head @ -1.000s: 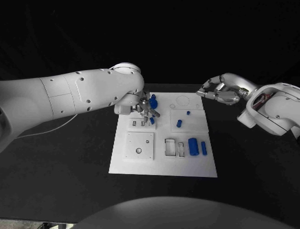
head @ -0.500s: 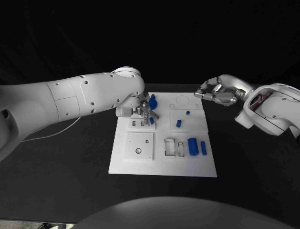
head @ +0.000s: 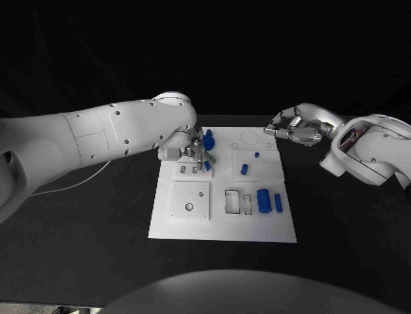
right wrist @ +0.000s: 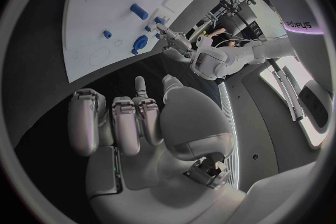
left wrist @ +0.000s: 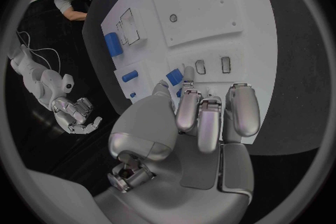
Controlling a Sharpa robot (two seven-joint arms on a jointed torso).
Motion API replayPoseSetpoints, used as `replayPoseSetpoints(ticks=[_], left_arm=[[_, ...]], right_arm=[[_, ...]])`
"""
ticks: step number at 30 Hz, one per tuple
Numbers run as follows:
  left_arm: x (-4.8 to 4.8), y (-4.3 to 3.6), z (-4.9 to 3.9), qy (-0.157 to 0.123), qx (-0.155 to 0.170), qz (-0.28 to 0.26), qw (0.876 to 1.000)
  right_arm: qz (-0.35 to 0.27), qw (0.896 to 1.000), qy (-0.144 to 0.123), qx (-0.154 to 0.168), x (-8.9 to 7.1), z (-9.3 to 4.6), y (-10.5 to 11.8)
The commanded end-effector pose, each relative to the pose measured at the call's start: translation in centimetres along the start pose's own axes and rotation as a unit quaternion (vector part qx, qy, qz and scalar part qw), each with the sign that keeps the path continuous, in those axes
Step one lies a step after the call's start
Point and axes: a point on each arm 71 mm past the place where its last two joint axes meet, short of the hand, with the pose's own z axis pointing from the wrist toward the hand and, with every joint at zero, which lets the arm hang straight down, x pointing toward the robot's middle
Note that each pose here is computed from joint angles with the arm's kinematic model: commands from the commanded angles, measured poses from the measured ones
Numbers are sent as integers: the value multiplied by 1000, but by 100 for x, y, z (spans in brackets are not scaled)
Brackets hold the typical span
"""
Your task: Assemble the parts on the task board
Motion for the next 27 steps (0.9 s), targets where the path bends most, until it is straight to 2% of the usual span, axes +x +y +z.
replayPoseSetpoints(ticks=[1, 27], left_arm=[[12, -30, 0, 6, 9, -7, 1000], [-6, -11, 8, -1, 11, -16, 1000]], right_arm=[[-3, 1000, 12, 2, 23, 3, 1], [-4, 1000, 17, 9, 24, -4, -22]])
